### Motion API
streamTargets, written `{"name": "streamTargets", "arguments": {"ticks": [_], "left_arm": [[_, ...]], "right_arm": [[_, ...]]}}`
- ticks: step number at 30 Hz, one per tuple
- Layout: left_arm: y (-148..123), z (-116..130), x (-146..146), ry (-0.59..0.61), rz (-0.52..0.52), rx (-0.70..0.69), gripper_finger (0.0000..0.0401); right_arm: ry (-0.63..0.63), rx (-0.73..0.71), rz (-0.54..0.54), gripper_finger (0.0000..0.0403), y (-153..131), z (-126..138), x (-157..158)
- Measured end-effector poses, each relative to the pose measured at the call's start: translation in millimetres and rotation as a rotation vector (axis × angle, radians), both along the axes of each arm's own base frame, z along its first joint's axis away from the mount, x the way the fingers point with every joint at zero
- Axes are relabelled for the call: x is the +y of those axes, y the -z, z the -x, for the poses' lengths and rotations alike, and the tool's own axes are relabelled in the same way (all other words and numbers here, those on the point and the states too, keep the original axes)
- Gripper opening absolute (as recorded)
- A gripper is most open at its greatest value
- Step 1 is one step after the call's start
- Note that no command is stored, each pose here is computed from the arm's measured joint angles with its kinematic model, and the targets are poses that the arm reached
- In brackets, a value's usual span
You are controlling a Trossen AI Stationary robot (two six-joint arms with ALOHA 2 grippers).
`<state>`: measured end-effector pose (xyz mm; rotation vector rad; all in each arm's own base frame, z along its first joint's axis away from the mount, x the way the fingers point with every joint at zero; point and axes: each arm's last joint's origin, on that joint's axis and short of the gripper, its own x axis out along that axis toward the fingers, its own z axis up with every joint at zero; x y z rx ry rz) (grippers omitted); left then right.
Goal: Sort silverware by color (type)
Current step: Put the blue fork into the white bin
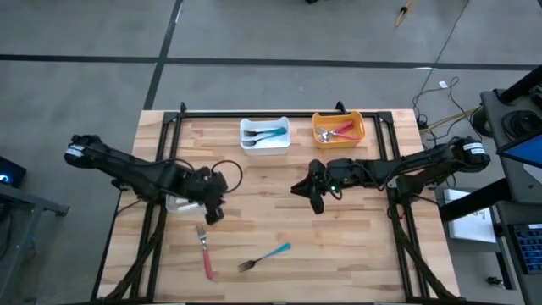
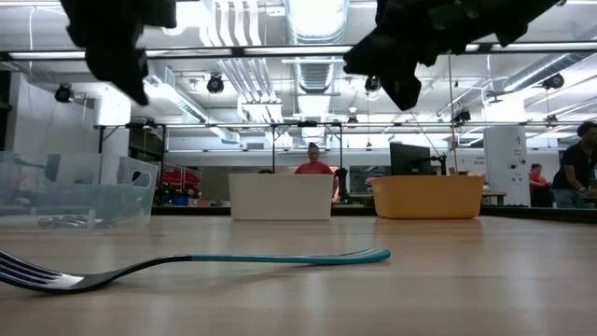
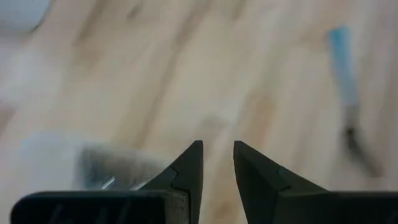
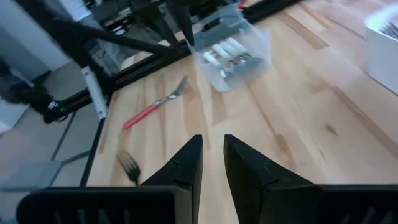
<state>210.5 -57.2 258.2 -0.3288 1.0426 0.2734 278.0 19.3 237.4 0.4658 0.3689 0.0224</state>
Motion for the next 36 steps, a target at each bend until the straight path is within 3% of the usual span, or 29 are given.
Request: {"name": "streamTargets", "arguments": {"ticks": [8,16,22,30,36], "left_arm": [[-11.6,-6.4,-41.9,0.078,-0.009,-0.294,0.0071],[-23.0,2.1,-65.4,-0.042,-0.252,-0.532,0.0071],[-25.2,4.2,-66.7,-0.097,-0.33,-0.576,0.0071],[-25.6,4.0,-66.5,-0.072,-0.363,-0.571,0.0071],[-25.5,3.4,-67.0,-0.087,-0.354,-0.579,0.0071]], "right_arm": [[-0.045,-0.031,0.068,0.0057,-7.7,0.7,29.3],[-0.1,-0.052,0.124,0.0057,-12.9,-0.2,61.3],[-0.171,-0.03,0.161,0.0057,-8.2,-19.0,87.3],[-0.234,0.081,0.264,0.0057,0.5,-63.5,113.1],[-0.333,0.206,0.412,0.0057,14.6,-93.7,136.5]]}}
